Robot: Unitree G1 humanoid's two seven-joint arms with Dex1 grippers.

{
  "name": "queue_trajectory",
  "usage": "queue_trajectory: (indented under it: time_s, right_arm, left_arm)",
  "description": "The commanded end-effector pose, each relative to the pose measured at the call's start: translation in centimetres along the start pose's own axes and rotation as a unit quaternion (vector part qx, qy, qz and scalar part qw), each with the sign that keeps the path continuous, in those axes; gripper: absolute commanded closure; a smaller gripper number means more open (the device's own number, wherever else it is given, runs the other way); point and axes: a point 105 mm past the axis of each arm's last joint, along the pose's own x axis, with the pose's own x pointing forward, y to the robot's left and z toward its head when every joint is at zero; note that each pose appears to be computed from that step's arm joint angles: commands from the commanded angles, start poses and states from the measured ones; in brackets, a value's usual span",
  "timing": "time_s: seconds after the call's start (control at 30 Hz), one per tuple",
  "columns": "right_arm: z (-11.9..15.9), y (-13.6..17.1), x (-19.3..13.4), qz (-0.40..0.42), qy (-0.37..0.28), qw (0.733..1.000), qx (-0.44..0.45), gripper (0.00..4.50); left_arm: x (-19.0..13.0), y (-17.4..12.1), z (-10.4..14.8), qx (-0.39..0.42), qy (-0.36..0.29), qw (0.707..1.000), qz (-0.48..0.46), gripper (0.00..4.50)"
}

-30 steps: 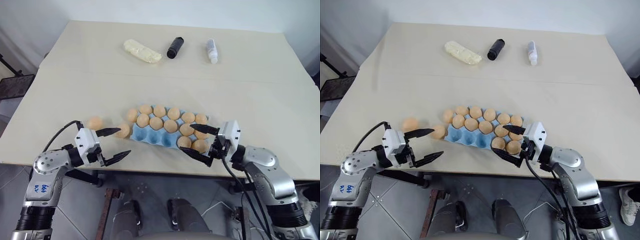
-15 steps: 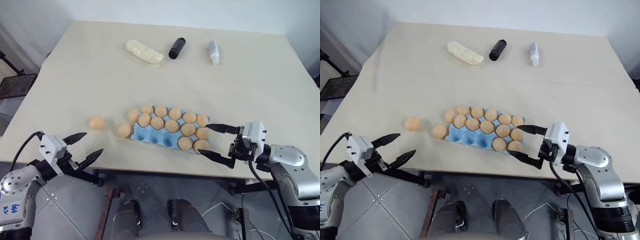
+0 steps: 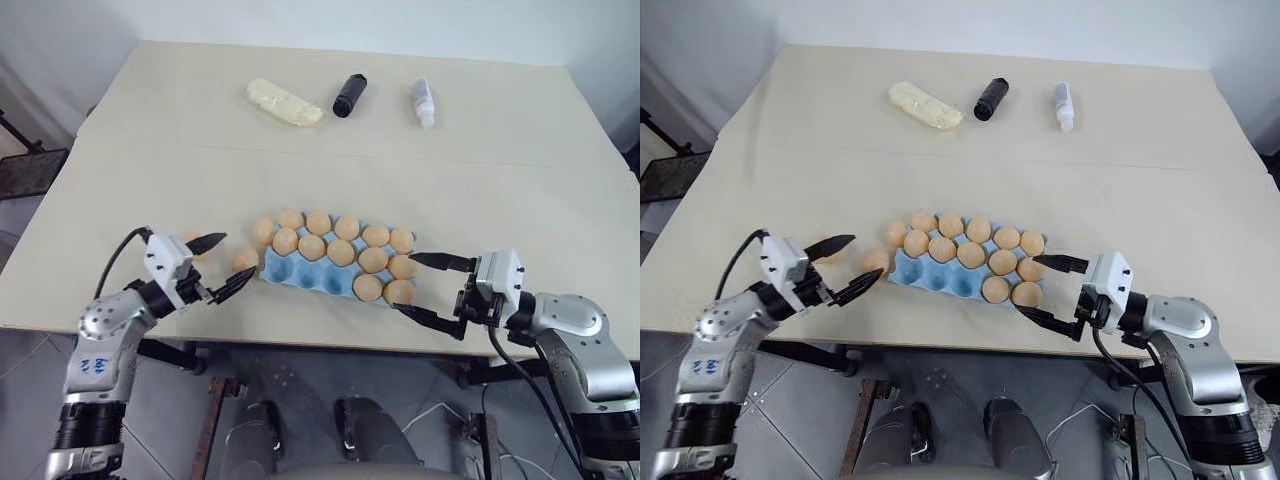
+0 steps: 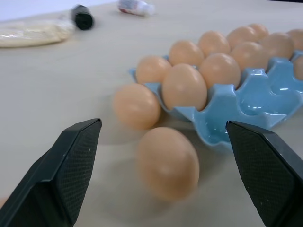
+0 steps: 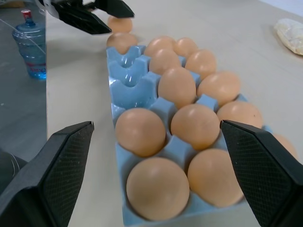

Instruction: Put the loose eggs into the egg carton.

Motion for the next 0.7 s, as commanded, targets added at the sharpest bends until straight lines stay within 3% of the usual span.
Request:
queue_trajectory:
  time_s: [0.03, 0.23, 0.33, 0.57, 0.7]
  right_arm:
    - [1.1, 0.0, -0.5, -0.011, -0.014, 0.999, -0.026, 0.02]
    - [0.9, 0.3, -0.9, -0.034, -0.015, 0.999, -0.024, 0.02]
    - [0.9, 0.3, -1.0, -0.044, -0.016, 0.999, -0.023, 0.0]
    - [0.8, 0.3, -0.9, -0.055, -0.019, 0.998, -0.021, 0.0]
    - [0.8, 0.2, -1.1, -0.063, -0.018, 0.998, -0.021, 0.0]
  left_arm:
    - [0.6, 0.4, -0.4, 0.021, 0.01, 1.0, 0.004, 0.0]
    - [1.1, 0.9, -0.5, 0.015, -0.001, 1.0, 0.008, 0.0]
    - [1.1, 1.0, -0.7, 0.014, 0.001, 1.0, 0.008, 0.66]
    - [1.7, 0.9, -1.3, 0.013, 0.008, 1.0, -0.001, 2.89]
    - [1.5, 0.8, 1.0, 0.018, -0.037, 0.999, -0.005, 3.18]
